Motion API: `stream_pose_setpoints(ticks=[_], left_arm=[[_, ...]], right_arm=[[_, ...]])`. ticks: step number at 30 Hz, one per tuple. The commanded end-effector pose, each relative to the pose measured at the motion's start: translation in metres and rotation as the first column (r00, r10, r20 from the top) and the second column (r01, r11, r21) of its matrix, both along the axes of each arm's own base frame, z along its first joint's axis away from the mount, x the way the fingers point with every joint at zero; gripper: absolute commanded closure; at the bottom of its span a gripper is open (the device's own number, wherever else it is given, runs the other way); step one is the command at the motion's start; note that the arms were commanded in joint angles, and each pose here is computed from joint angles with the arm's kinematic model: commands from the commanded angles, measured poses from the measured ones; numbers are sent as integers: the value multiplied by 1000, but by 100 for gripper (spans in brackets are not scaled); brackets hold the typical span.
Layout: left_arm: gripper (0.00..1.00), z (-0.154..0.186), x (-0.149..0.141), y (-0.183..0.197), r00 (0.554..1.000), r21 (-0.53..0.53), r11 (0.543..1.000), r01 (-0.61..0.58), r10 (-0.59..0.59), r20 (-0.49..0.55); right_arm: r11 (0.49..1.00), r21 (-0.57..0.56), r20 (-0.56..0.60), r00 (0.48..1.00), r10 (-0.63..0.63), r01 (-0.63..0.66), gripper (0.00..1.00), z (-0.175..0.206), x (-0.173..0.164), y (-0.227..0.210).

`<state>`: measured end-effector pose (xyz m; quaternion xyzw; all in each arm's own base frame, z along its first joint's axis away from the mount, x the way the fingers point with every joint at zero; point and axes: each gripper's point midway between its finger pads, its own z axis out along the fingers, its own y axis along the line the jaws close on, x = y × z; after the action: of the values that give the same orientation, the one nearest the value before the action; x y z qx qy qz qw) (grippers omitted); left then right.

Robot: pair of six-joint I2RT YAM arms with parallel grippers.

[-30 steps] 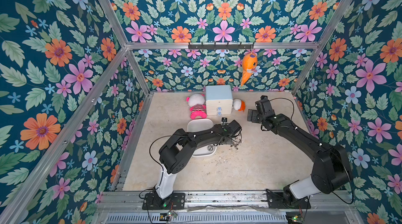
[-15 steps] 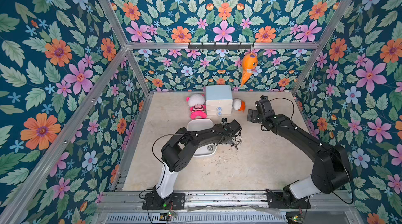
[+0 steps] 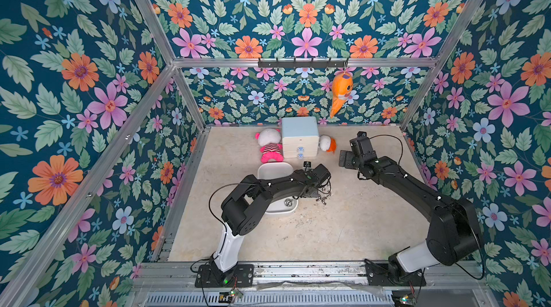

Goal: Take out the wing nut from the storage box
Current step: Place the wing nut at the center of the board, then adjust the storage box at the center of the board.

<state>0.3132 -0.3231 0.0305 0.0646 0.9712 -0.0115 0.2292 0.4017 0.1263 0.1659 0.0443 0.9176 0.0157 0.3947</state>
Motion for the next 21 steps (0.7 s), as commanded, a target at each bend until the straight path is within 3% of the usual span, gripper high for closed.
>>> stream_pose_setpoints(ticks=[1,6,14,21], left_arm=[[77,4,-2,7,1000,26,1000,-9,9,-5],[77,17,0,6,1000,7,1000,-19,19,20],[75,65,9,6,993,-58,998,-23,30,114],[73,101,15,28,983,-64,997,-49,59,174]], right_arm=[[1000,8,11,1000,-3,3,1,2,0,1],[1000,9,12,1000,-4,4,1,2,0,0],[1000,8,11,1000,-5,5,1,1,-1,-1],[1000,11,13,1000,-4,4,1,2,-1,0]])
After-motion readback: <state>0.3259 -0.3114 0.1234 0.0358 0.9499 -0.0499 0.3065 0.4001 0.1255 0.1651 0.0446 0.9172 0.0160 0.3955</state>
